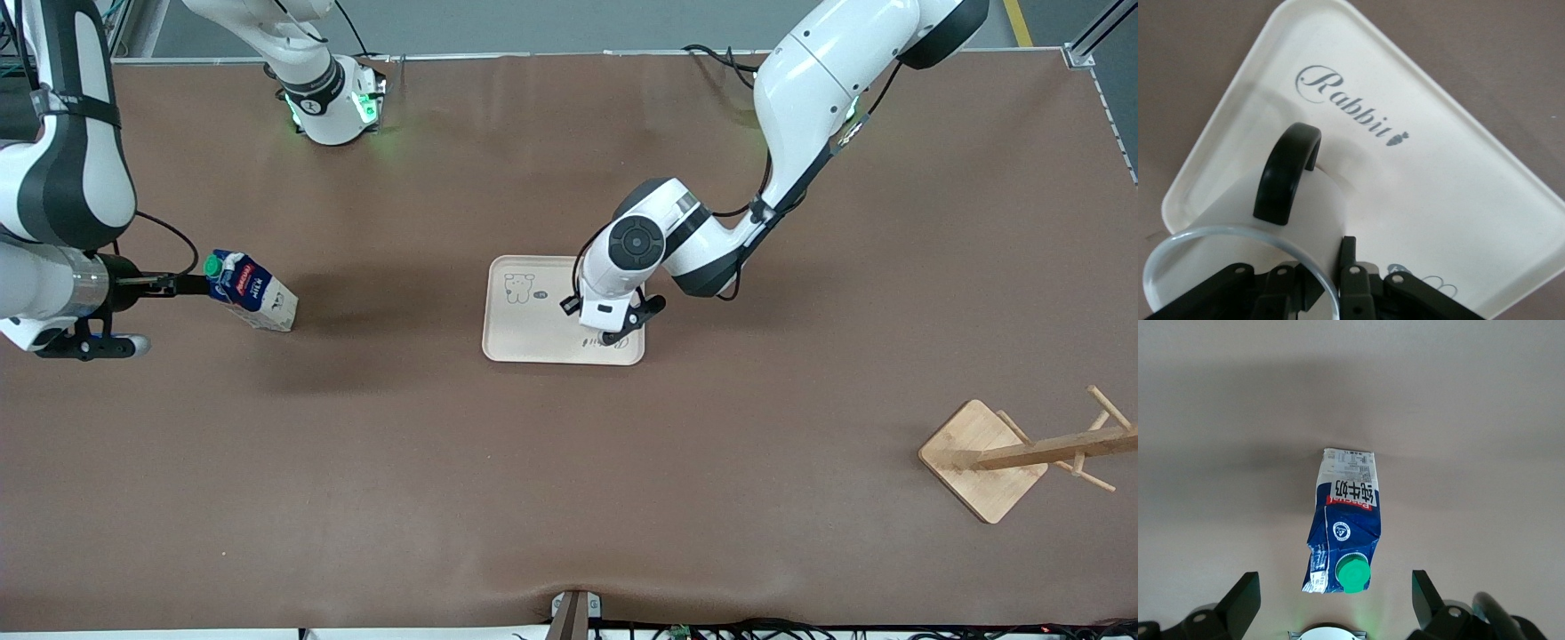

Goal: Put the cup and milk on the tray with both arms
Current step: 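Carry the mug to the tray while the right gripper reaches the carton, then set the mug on the tray while the right gripper grasps the carton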

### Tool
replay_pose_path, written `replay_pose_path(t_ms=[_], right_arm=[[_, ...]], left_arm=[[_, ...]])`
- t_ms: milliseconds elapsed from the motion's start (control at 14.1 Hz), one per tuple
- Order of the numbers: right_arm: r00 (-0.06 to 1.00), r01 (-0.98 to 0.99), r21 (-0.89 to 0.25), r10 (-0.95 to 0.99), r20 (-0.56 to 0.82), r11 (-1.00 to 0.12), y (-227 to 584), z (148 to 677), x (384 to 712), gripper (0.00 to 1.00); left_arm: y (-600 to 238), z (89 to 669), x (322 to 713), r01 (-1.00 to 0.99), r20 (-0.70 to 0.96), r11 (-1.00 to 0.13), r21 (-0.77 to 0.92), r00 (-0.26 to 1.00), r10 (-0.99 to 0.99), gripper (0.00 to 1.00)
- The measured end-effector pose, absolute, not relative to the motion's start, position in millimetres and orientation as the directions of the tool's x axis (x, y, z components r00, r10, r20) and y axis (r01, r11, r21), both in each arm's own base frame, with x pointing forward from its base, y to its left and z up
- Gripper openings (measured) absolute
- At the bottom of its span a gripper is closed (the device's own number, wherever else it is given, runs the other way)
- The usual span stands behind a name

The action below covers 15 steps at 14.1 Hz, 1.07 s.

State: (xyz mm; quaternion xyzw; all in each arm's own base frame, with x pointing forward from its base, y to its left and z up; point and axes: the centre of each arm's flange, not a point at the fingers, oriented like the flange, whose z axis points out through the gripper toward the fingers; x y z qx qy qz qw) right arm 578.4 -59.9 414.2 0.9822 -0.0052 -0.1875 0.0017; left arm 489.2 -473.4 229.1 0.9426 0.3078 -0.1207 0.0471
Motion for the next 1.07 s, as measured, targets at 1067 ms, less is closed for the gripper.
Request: replay_pose_path(t_ms=[1067], right_arm=[[0.945,-0.004,0.000,-0.004,-0.328,-1.000,-55,322,517,0.91]], left_arm=[[-460,220,493,0.593,-0.255,-0.803,-0.059,0.769,0.586,0.22]])
